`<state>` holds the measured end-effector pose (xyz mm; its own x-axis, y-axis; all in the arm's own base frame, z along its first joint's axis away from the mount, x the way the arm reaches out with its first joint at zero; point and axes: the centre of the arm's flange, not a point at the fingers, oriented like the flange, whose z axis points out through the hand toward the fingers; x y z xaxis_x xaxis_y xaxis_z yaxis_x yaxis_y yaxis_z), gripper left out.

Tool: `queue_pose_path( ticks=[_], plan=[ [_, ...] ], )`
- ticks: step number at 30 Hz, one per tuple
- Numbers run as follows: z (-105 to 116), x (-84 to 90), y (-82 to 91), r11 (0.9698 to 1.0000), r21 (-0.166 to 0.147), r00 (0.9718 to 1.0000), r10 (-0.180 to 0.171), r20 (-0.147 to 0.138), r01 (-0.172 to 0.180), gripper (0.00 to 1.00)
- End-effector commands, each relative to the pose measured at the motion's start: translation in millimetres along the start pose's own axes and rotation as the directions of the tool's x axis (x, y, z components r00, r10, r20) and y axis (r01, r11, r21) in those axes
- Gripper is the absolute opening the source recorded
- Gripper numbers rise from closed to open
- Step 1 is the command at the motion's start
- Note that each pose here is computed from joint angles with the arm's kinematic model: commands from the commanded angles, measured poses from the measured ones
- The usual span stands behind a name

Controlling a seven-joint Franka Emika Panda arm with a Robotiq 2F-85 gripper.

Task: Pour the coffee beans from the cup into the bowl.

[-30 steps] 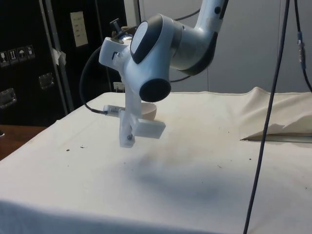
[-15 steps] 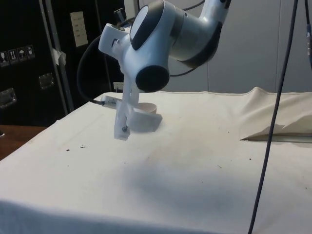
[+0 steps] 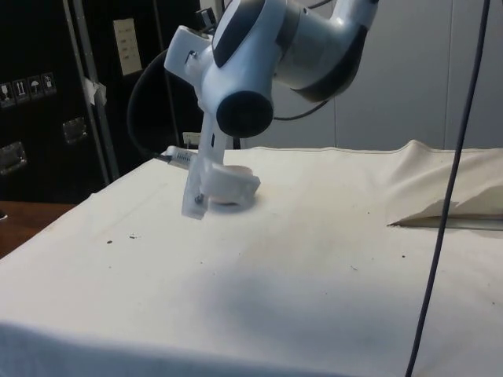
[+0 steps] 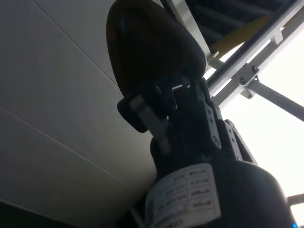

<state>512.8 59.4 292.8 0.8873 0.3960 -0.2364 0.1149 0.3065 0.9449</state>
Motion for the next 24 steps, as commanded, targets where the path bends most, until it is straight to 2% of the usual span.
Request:
queue_pose_path(
  ticks=[1, 4, 5, 7, 12, 13, 14, 19, 20, 21, 22, 24],
  plan=[
    [-1, -2.5, 1.1, 0.9998, 0.02, 1.0, 0.003, 0.001, -0.003, 0.0],
    [-2, -4.8, 0.9, 0.9992, 0.038, 0.9998, 0.011, 0.015, -0.012, 0.0],
    [-2, -3.2, 0.4, 0.9997, 0.023, 0.9998, 0.011, 0.018, -0.011, 0.0],
    [-4, -6.7, -0.4, 0.9982, 0.057, 0.9995, 0.019, 0.026, -0.02, 0.0],
    [-6, -9.6, -1.9, 0.9957, 0.086, 0.9983, 0.032, 0.049, -0.037, 0.0],
    [-5, -7.4, -2.6, 0.9973, 0.065, 0.9983, 0.03, 0.05, -0.033, 0.0],
    [-7, -10.1, -2.6, 0.9949, 0.092, 0.998, 0.035, 0.054, -0.04, 0.0],
    [-10, -13.7, -4.3, 0.9903, 0.126, 0.9954, 0.048, 0.083, -0.058, 0.0],
    [-9, -12.0, -4.8, 0.9929, 0.106, 0.9953, 0.045, 0.086, -0.054, 0.0],
    [-10, -14.1, -4.3, 0.9894, 0.131, 0.9949, 0.05, 0.087, -0.062, 0.0],
    [-12, -15.3, -5.5, 0.9874, 0.143, 0.9939, 0.054, 0.096, -0.067, 0.0],
    [-12, -16.0, -5.4, 0.9852, 0.154, 0.9927, 0.06, 0.104, -0.075, 0.0]
  ],
)
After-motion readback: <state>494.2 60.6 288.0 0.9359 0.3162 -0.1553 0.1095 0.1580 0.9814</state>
